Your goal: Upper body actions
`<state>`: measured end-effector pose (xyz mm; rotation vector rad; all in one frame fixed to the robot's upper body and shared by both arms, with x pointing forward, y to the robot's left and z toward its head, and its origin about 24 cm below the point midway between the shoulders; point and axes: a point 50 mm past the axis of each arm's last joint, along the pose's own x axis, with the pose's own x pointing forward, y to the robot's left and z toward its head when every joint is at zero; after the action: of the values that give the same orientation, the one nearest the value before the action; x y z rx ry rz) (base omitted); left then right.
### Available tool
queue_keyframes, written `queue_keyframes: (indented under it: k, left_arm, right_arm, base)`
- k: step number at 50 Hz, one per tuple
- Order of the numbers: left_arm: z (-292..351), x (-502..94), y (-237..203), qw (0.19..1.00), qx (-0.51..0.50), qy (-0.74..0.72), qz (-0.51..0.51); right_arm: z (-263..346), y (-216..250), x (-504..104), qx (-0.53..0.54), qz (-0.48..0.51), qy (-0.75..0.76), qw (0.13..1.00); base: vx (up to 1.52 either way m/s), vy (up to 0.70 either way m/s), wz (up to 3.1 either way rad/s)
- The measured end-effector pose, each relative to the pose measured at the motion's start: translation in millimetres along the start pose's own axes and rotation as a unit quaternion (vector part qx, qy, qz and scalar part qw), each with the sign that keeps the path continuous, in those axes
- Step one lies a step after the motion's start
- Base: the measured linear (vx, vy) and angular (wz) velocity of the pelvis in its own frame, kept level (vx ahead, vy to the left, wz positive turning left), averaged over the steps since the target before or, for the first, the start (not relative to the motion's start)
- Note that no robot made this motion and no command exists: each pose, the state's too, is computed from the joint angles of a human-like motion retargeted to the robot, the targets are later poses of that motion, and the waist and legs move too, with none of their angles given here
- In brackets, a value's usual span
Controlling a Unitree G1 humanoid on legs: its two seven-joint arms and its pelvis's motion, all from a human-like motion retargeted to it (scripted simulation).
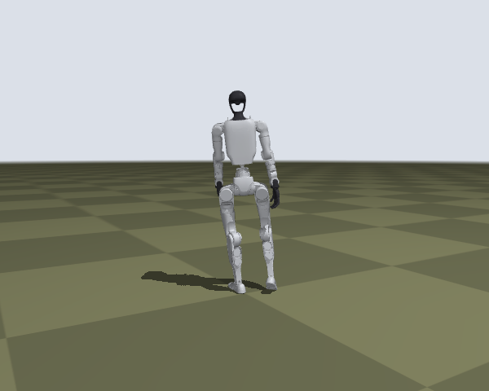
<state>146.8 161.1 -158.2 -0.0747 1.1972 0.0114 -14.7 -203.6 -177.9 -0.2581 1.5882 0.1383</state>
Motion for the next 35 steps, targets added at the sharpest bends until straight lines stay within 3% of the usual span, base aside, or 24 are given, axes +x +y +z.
queue_keyframes:
  k: [10, 21, 26, 35]
  left_arm:
    - [-38.0, -4.0, 6.0, 0.999, -0.019, 0.042, -0.015]
    - [-121.7, -24.6, 26.4, 0.986, -0.075, 0.145, 0.038]
    - [-176.4, -47.5, 26.0, 0.963, -0.148, 0.217, 0.059]
    - [-255.4, -100.6, 7.7, 0.908, -0.208, 0.363, 0.023]
  right_arm:
    - [11.2, -4.8, -0.3, -0.06, -0.007, -0.036, 0.998]
    - [-13.4, -12.3, -3.8, 0.002, -0.027, 0.03, 0.999]
    - [27.8, -9.2, -2.3, -0.006, -0.019, -0.025, 1.0]
    - [172.1, 14.3, -27.9, -0.017, 0.013, -0.242, 0.97]
  base:
    - [-0.2, -0.1, -0.02]
    - [-0.26, -0.05, 0.13]
    - [-0.32, -0.03, 0.49]
    - [-0.22, 0.02, -0.06]
